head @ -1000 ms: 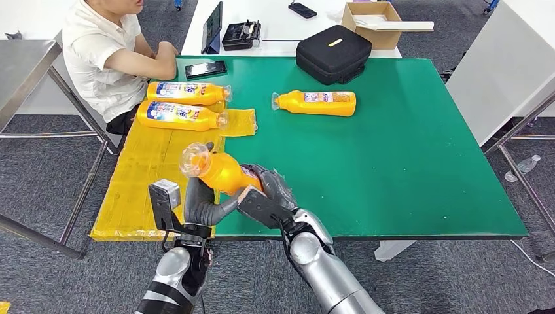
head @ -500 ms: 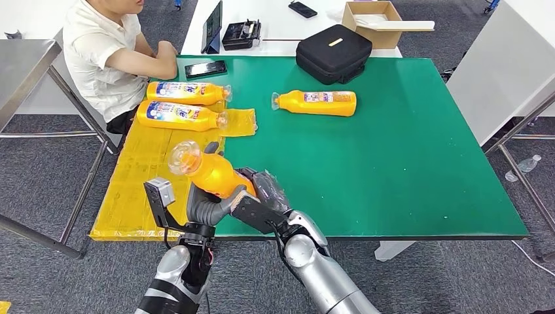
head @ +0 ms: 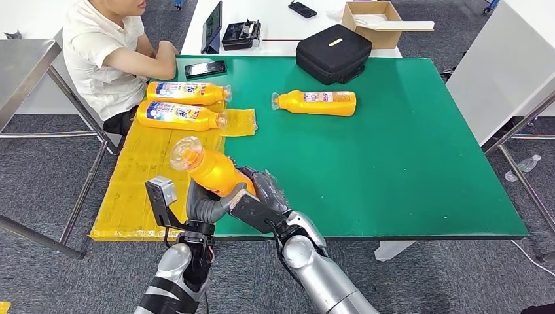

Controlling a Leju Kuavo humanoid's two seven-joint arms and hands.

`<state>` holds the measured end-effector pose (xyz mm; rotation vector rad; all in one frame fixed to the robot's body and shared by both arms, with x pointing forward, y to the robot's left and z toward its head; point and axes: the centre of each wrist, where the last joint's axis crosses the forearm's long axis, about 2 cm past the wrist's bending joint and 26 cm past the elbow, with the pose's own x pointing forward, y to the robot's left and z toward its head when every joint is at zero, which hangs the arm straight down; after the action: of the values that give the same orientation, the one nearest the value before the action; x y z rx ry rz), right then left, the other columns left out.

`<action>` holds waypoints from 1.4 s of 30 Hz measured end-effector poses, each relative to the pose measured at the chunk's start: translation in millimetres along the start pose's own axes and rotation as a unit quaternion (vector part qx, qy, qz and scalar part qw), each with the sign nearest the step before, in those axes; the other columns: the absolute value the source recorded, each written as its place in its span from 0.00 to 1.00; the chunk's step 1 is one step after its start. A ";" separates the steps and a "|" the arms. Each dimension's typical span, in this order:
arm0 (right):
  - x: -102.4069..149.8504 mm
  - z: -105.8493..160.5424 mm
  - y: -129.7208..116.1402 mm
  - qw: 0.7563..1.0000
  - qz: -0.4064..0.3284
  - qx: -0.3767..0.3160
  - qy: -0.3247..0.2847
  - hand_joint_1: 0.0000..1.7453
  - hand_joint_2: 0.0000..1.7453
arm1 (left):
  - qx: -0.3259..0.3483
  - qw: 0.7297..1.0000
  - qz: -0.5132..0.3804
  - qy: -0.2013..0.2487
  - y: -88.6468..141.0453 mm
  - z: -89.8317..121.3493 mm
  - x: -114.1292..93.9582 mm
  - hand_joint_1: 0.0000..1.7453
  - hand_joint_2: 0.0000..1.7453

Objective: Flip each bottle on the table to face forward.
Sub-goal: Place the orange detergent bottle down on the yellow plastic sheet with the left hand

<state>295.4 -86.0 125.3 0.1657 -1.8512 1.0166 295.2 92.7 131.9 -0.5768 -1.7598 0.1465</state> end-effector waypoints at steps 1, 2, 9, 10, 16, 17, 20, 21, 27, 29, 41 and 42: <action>0.0 0.1 0.2 1.000 0.000 0.000 0.000 0.67 1.00 | 0.001 1.000 -0.003 -0.001 0.1 0.0 0.0 1.00 1.00; -0.1 0.3 0.4 1.000 0.000 0.000 0.001 0.63 1.00 | 0.001 1.000 -0.007 -0.002 0.2 0.0 0.1 1.00 1.00; -0.2 1.3 2.0 1.000 0.000 -0.004 0.002 0.57 1.00 | -0.002 0.999 -0.035 -0.011 0.3 -0.7 1.9 1.00 1.00; -0.1 1.3 2.1 1.000 0.000 -0.005 0.002 0.44 1.00 | -0.002 0.999 -0.035 -0.011 0.3 -0.7 2.1 1.00 1.00; -0.3 2.6 4.3 1.000 -0.001 -0.005 0.006 0.00 1.00 | 0.000 0.999 -0.049 -0.013 1.0 -0.8 2.6 1.00 1.00; -0.4 3.0 4.9 1.000 -0.001 -0.005 0.008 0.00 1.00 | 0.000 0.998 -0.054 -0.014 1.2 -0.9 2.9 1.00 1.00; -0.5 4.3 7.1 1.000 0.003 -0.009 0.012 0.00 1.00 | 0.003 0.997 -0.071 -0.014 2.4 -1.2 3.6 1.00 1.00; -0.5 4.8 8.1 1.000 0.005 -0.010 0.013 0.00 1.00 | 0.006 0.997 -0.080 -0.014 2.9 -1.3 3.8 1.00 1.00; 1.3 14.4 19.4 0.999 0.037 -0.017 0.023 0.00 1.00 | 0.094 0.985 -0.147 0.004 18.3 -11.4 11.7 1.00 1.00; 2.8 16.8 22.0 0.998 0.049 -0.019 0.025 0.00 1.00 | 0.118 0.981 -0.157 0.004 25.2 -16.7 14.9 1.00 1.00; 13.4 22.0 23.6 0.997 0.065 -0.039 0.017 0.00 1.00 | 0.157 0.956 -0.246 -0.011 50.2 -29.0 27.6 1.00 1.00; 14.1 22.3 23.3 0.997 0.065 -0.041 0.015 0.00 1.00 | 0.160 0.955 -0.250 -0.012 51.6 -29.5 28.9 1.00 1.00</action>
<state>260.9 -82.4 119.6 -0.0187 -1.8909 1.0244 333.8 144.7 145.1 0.1114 -1.8040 0.0812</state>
